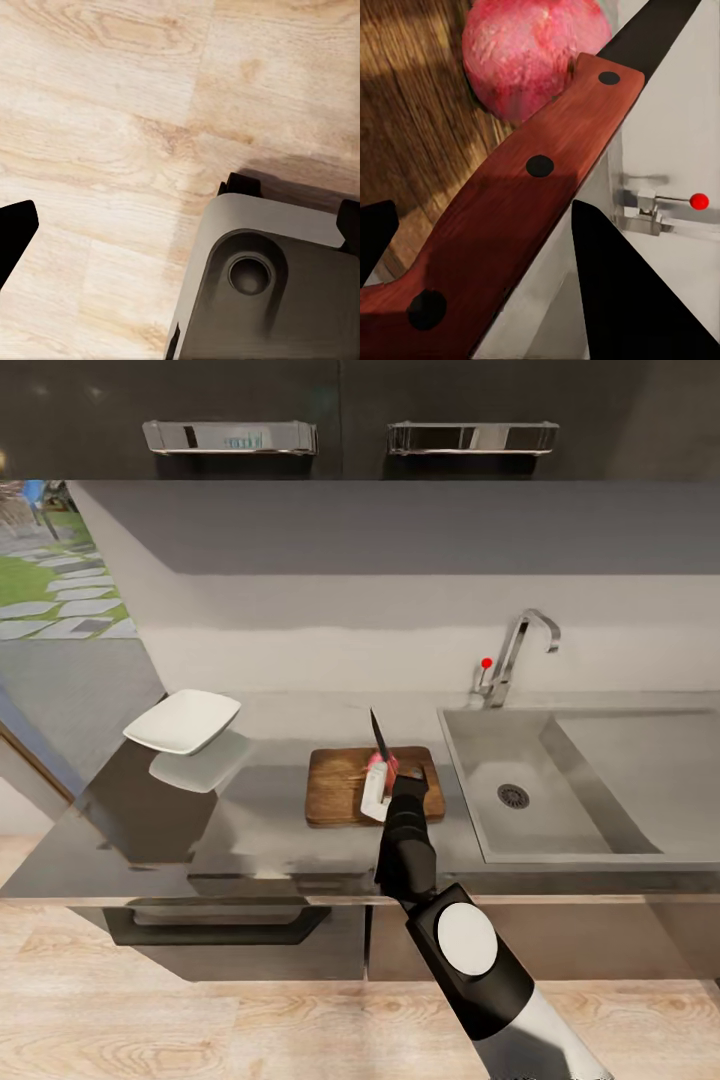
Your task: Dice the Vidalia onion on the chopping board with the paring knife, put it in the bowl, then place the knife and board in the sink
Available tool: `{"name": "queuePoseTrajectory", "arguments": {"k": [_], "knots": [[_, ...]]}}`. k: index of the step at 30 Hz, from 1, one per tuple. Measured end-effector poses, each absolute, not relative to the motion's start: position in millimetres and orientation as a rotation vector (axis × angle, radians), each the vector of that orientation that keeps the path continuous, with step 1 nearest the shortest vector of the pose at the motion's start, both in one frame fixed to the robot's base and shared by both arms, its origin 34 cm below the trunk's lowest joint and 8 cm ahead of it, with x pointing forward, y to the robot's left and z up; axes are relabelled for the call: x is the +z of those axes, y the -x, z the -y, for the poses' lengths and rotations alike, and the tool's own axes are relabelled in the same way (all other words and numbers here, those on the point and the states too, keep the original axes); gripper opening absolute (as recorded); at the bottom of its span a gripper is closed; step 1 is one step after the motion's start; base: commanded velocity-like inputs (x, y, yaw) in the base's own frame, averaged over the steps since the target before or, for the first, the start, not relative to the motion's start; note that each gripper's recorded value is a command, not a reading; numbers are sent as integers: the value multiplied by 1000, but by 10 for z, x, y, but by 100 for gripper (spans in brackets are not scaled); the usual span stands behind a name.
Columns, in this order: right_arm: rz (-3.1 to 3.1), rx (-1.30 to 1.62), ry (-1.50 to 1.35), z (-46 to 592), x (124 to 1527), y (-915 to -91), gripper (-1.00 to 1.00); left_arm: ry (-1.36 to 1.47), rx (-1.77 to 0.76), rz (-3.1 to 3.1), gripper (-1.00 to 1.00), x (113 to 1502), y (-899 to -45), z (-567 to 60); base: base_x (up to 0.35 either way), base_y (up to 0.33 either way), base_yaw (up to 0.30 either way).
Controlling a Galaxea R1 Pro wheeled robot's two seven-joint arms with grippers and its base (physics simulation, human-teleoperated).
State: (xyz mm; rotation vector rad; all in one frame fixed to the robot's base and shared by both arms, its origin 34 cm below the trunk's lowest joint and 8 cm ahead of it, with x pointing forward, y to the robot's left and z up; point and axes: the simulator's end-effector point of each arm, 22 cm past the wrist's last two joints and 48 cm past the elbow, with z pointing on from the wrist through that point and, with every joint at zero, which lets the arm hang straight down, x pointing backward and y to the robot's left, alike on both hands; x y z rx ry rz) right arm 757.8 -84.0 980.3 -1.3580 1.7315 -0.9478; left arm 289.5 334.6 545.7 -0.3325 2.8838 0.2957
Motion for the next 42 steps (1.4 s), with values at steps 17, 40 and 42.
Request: {"name": "queuePoseTrajectory", "arguments": {"k": [17, 40, 42], "knots": [[-1702, -940, 1299, 829, 10058, -7597, -100, 333, 296, -2884, 100, 5457, -2895, -3346, 0, 0, 0], [-1684, -935, 1277, 810, 10185, -7593, -100, 335, 285, -2887, 100, 5448, -2894, -3283, -88, 50, 0], [-1703, -913, 1297, 793, 10130, -7566, -100, 336, 283, -2887, 100, 5448, -2894, -3271, -118, 112, 0]]}}
